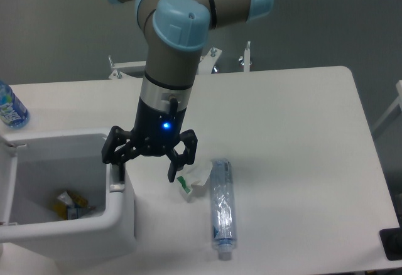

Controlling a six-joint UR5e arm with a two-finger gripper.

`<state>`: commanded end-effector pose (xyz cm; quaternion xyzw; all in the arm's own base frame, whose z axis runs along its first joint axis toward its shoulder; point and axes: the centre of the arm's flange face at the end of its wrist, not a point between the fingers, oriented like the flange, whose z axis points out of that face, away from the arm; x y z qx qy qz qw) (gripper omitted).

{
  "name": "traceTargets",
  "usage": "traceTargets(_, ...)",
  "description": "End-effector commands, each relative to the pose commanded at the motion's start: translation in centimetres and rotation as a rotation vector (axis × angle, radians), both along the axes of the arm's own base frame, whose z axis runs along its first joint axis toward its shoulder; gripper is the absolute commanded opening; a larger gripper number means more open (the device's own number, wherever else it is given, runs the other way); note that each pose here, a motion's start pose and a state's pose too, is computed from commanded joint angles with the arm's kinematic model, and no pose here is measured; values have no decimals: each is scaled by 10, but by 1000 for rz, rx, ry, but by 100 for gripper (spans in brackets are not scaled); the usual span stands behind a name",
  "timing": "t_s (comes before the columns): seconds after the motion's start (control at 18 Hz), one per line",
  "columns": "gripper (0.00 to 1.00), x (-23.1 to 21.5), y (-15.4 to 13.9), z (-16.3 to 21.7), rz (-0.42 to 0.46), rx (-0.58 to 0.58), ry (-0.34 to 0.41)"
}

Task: Open the trash can

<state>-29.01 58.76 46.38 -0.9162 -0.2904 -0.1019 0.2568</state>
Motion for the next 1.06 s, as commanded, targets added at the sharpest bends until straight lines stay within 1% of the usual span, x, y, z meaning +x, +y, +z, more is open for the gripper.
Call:
traceTargets(0.11,100,-6,0,18,8,25,24)
traceTargets(0.17,100,-13,-2,35,17,50,51)
traceTargets(0.22,100,-25,-7,52,25,64,94)
traceTargets(0.28,100,-37,-14,63,7,48,180)
traceTargets(0.33,100,-49,-25,72,0,2,272)
traceTargets(0.39,100,-60,-37,80,26,-36,332)
traceTargets(0.44,100,-67,-44,80,50,-62,353)
traceTargets(0.56,100,-76,-51,77,60,-87,377)
traceTargets(0.61,100,-87,-60,75,73,-106,388)
traceTargets(0.67,100,-93,-69,77,50,-131,416)
traceTargets(0.72,100,-96,-73,72,-11,-171,455)
traceTargets(0.89,100,-102,-100,44,-266,-370,576)
traceTargets(0.94,100,-102,-107,38,-339,-407,599)
traceTargets(1.0,100,-103,-112,35,-378,-421,607)
traceTargets(1.06,100,-107,-119,34,-377,-428,606)
